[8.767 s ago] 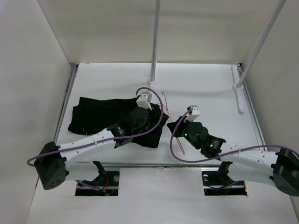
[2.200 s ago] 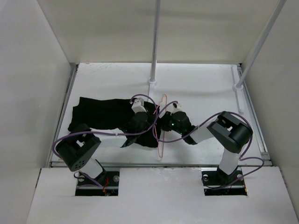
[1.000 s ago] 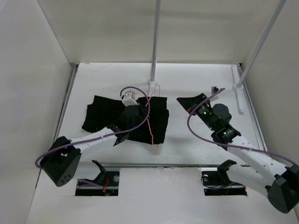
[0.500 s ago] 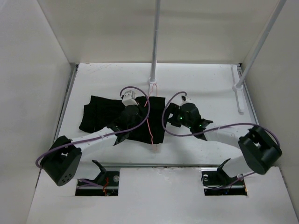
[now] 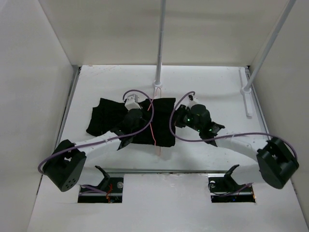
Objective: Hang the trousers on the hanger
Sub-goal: Place trousers on hanger
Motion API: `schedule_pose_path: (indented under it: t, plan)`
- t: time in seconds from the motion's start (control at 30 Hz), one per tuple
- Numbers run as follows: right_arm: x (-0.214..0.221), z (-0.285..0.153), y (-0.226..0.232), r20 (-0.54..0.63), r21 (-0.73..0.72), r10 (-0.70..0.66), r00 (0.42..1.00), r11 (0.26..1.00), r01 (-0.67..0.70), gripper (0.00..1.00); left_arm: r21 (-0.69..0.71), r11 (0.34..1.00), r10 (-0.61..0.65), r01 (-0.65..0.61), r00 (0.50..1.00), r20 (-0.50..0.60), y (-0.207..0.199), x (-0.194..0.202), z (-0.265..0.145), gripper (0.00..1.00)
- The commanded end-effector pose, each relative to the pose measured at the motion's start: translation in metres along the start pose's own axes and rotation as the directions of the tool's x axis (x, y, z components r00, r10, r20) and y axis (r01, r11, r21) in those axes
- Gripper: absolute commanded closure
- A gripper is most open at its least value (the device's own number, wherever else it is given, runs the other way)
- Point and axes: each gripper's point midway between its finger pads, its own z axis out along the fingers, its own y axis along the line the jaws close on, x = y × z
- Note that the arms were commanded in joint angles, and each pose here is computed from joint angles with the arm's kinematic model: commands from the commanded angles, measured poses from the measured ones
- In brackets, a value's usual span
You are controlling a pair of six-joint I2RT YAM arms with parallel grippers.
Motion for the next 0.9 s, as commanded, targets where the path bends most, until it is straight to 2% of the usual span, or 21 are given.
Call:
schedule_pose_path:
  t: [0.0, 0.2, 0.47, 0.53, 0.63, 0.67, 0.8, 0.87]
  plan:
    - [-0.044, -0.027, 0.039, 0.129, -0.097, -0.014, 0.992, 0.995, 0.027, 0.9, -0.004, 1.0, -0.014, 0.014, 0.998, 0.057, 0.004, -0.018, 0.003, 0.97]
    - [-0.072, -0.066, 0.016, 0.207, -0.061, -0.001, 0.978, 0.998, 0.014, 0.9, -0.001, 1.0, -0.029, 0.029, 0.995, 0.092, 0.002, -0.036, 0.0, 0.97]
    - [-0.068, -0.082, -0.052, 0.23, 0.063, 0.03, 0.973, 0.997, -0.046, 0.86, 0.022, 0.999, -0.039, 0.037, 0.993, 0.109, -0.006, -0.044, -0.003, 0.97]
    - [-0.069, -0.083, -0.064, 0.238, 0.087, 0.039, 0.971, 0.994, -0.061, 0.75, 0.035, 0.999, -0.038, 0.034, 0.994, 0.106, -0.012, -0.043, -0.003, 0.97]
    - [-0.069, -0.08, -0.077, 0.233, 0.139, 0.009, 0.972, 0.989, -0.042, 0.37, 0.07, 0.997, -0.036, 0.029, 0.994, 0.099, -0.028, -0.041, -0.003, 0.97]
    - [-0.071, -0.081, -0.082, 0.235, 0.169, -0.007, 0.972, 0.985, -0.034, 0.32, 0.077, 0.997, -0.036, 0.028, 0.994, 0.099, -0.031, -0.041, -0.004, 0.97]
    - [-0.093, -0.102, -0.083, 0.293, 0.276, -0.124, 0.948, 0.96, 0.04, 0.28, 0.119, 0.993, -0.037, 0.025, 0.995, 0.095, -0.047, -0.04, -0.01, 0.97]
    - [-0.099, -0.114, -0.068, 0.32, 0.283, -0.176, 0.931, 0.956, 0.084, 0.27, 0.141, 0.99, -0.039, 0.025, 0.995, 0.097, -0.055, -0.043, -0.015, 0.97]
